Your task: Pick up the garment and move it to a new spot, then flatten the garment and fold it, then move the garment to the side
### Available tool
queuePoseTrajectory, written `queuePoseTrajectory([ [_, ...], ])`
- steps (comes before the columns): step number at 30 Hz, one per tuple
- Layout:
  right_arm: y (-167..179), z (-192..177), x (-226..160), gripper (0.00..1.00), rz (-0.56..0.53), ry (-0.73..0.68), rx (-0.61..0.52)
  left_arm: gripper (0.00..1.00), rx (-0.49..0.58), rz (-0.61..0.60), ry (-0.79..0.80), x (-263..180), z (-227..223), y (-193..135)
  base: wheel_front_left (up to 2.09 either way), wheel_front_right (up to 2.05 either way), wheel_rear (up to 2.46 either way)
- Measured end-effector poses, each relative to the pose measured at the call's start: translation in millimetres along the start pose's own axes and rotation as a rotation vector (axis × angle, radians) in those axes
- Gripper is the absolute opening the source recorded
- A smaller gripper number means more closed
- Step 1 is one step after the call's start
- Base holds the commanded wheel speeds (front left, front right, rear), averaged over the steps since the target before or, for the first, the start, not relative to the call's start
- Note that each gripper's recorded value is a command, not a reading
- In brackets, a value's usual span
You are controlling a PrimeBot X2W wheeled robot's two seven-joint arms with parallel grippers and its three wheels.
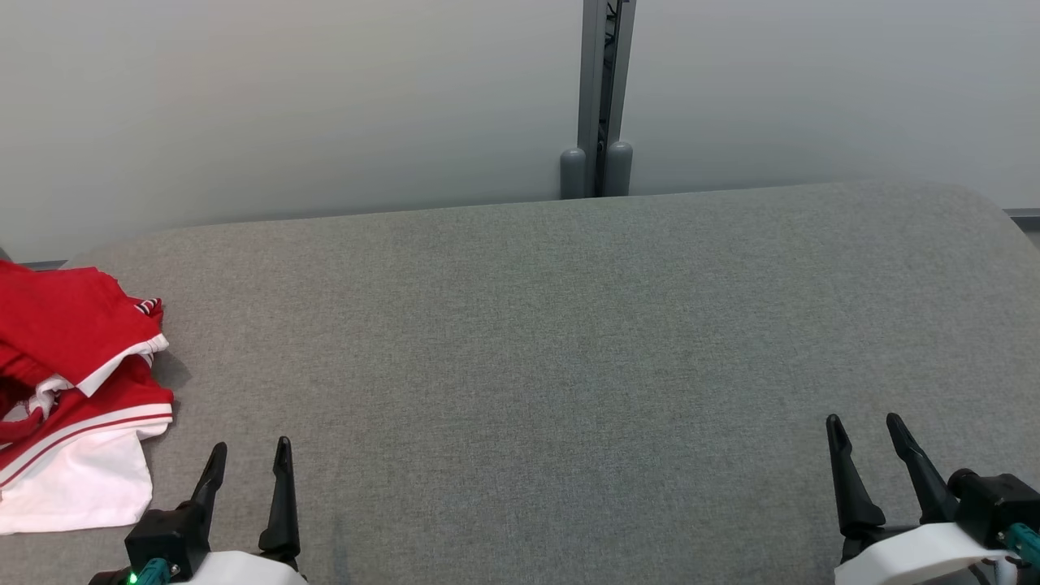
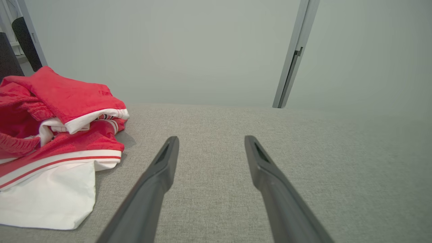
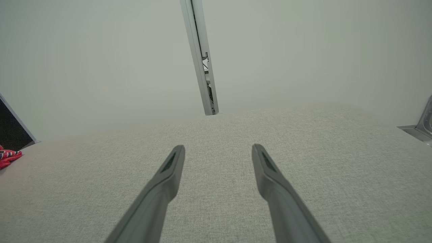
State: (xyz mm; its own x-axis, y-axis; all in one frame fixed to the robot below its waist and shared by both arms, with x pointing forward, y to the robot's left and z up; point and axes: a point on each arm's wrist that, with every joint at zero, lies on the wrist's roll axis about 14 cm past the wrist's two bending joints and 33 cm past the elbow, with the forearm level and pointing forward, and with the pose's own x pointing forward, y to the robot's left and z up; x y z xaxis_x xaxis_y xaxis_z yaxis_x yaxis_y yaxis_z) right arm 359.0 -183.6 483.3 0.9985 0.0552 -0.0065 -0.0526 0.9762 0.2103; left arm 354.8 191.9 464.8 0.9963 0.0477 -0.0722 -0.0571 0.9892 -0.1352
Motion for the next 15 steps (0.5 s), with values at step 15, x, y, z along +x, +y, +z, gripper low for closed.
queuePoseTrajectory([
  [15,3.1,0.3,-2.1,1.00,0.025,-0.009,-0.123,1.00,0.116,-0.001,-0.015,-2.3,-0.2,1.8,0.00,0.00,0.00],
])
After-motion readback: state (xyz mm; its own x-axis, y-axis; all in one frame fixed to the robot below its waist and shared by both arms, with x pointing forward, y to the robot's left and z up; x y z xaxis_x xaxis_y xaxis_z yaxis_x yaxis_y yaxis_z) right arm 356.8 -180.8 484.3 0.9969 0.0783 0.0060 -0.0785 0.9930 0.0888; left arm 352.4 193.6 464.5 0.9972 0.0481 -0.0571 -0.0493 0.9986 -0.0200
